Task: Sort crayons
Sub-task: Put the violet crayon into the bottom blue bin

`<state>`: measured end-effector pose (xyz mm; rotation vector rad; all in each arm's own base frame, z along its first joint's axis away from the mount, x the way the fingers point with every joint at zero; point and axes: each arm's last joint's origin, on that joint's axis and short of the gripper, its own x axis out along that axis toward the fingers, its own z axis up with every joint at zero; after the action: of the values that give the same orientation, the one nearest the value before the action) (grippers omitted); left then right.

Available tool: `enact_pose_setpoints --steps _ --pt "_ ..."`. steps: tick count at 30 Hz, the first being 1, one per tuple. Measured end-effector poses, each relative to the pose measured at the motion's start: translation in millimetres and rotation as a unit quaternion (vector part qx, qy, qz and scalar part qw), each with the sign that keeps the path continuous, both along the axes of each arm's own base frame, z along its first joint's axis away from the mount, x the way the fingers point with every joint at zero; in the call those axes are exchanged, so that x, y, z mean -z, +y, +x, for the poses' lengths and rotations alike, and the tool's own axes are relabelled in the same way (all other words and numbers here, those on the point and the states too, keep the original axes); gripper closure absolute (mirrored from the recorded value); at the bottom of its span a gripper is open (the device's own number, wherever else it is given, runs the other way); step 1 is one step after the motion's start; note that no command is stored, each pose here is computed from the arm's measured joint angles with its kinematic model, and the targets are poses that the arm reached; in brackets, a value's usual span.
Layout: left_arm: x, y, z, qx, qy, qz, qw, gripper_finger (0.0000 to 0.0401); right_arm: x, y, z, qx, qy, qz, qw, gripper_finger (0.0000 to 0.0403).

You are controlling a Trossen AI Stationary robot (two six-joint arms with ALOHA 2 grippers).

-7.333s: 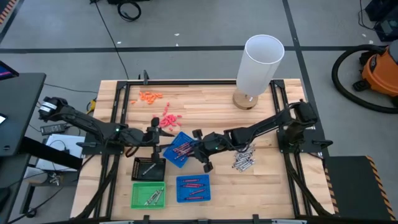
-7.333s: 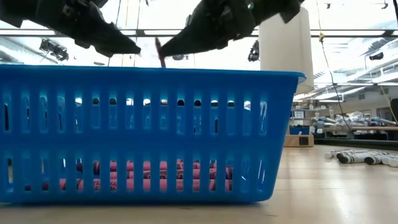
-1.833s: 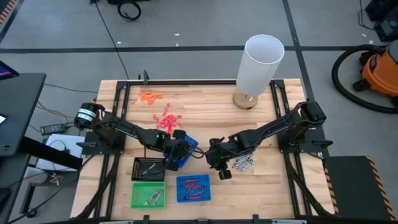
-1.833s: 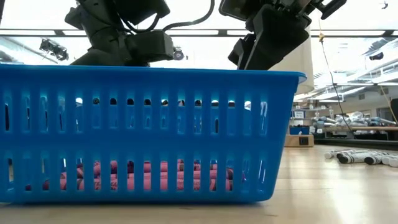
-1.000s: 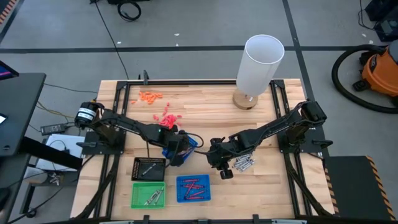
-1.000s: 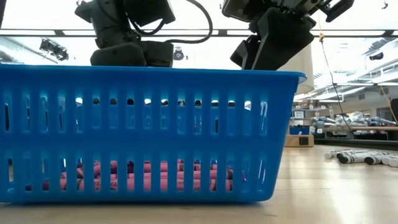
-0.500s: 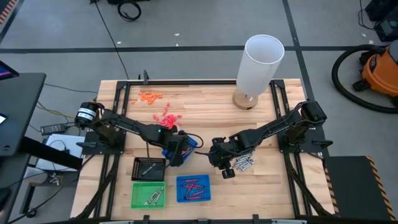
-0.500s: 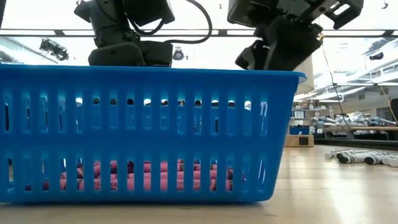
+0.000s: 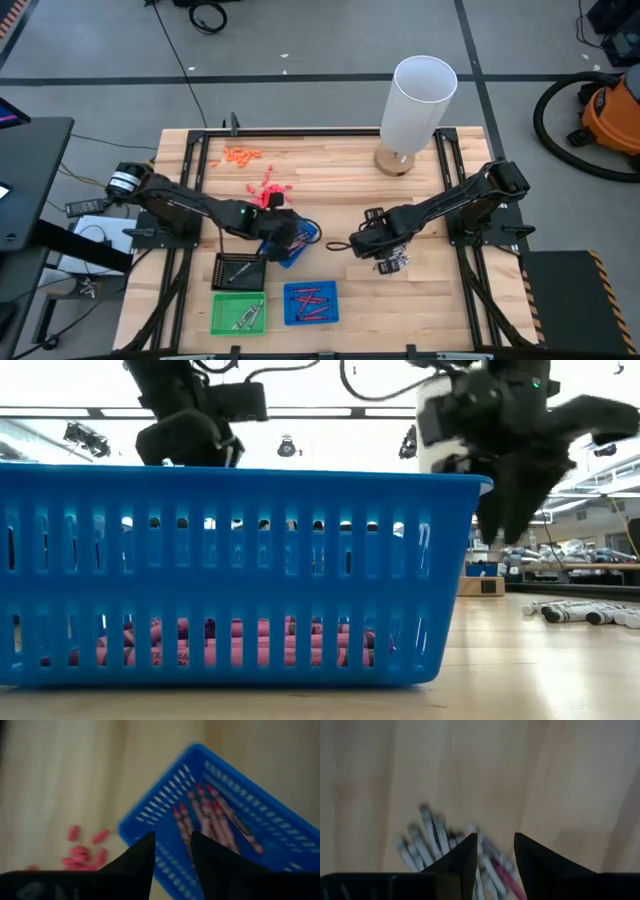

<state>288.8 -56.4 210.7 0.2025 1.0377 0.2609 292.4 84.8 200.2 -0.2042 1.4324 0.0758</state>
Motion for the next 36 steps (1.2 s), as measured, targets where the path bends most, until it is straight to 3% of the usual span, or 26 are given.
enact_pose_setpoints --steps 11,16,25,29,36 --pt "-5 -39 -13 0.04 -0.027 0.11 0.993 0.0264 30 -6 -22 -0.052 0.078 -0.03 0.995 0.0266" --pt "-5 -55 -24 0.063 -0.019 0.156 0.986 0.0264 33 -9 -24 -0.058 0.081 -0.055 0.994 0.0266" --pt "7 -54 -40 0.093 0.005 0.193 0.977 0.0264 33 -10 -26 -0.091 0.095 -0.07 0.989 0.0266" --pt "8 -47 -52 0.091 -0.017 0.198 0.976 0.0264 33 -12 -29 -0.092 0.107 -0.084 0.986 0.0266" --pt "-17 -32 -76 0.065 -0.124 0.156 0.978 0.0264 34 -17 -36 -0.096 0.144 -0.091 0.981 0.0266"
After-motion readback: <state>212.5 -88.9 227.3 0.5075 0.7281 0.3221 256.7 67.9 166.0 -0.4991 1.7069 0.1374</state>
